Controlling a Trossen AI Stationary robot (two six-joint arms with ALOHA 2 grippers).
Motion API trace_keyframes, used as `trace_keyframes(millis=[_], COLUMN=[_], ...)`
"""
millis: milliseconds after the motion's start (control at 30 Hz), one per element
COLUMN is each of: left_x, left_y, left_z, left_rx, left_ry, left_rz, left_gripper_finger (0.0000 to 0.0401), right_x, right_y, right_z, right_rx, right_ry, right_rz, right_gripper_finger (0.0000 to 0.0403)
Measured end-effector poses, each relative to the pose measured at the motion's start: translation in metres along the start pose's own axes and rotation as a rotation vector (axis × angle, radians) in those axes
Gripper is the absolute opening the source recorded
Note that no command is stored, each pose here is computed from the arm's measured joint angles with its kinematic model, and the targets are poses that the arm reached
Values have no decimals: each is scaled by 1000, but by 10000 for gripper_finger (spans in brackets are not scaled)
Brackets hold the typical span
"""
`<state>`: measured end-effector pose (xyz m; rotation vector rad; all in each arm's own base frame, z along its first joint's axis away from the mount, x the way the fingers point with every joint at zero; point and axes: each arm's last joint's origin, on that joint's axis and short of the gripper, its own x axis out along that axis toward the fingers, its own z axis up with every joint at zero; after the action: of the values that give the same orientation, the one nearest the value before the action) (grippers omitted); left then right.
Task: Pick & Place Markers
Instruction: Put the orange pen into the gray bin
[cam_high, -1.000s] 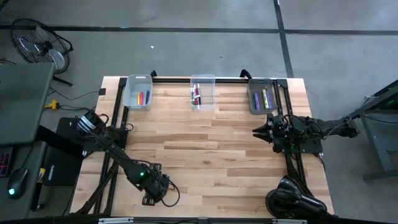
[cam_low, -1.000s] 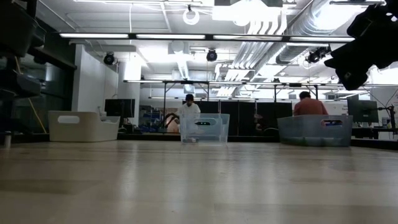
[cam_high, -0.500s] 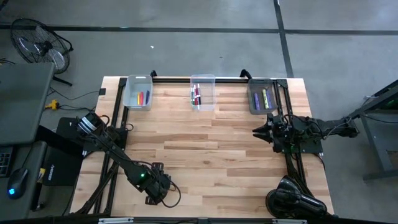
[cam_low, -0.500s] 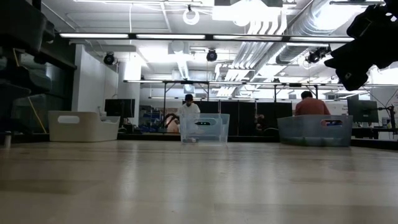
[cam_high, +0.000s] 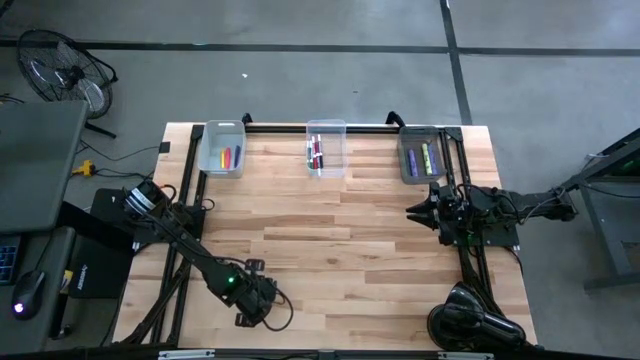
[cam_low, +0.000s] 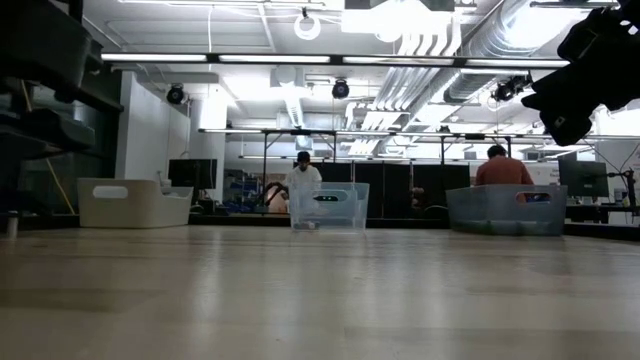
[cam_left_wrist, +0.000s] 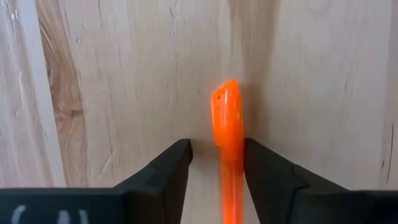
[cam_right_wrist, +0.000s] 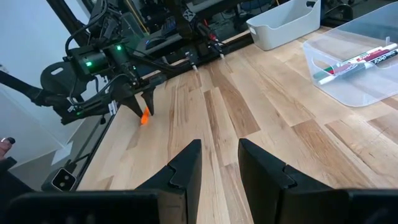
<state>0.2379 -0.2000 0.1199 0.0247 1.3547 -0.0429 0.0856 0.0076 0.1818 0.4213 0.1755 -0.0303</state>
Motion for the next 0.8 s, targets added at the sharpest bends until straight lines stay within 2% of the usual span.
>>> trace_keyframes(millis=[333,700,800], left_x=[0,-1,-1], left_y=[-1,-2,-3], left_z=[0,1,0], left_rx=[-3,-6,-8], left_ry=[21,26,28], left_rz=[-31,-51,-54], left_gripper_finger=[113,41,35], right_x=[0,0,0], right_y=[0,0,0], right_z=[0,0,0], right_rx=[0,0,0], right_ry=[0,0,0], right_rz=[0,0,0], right_gripper_finger=[94,94,94])
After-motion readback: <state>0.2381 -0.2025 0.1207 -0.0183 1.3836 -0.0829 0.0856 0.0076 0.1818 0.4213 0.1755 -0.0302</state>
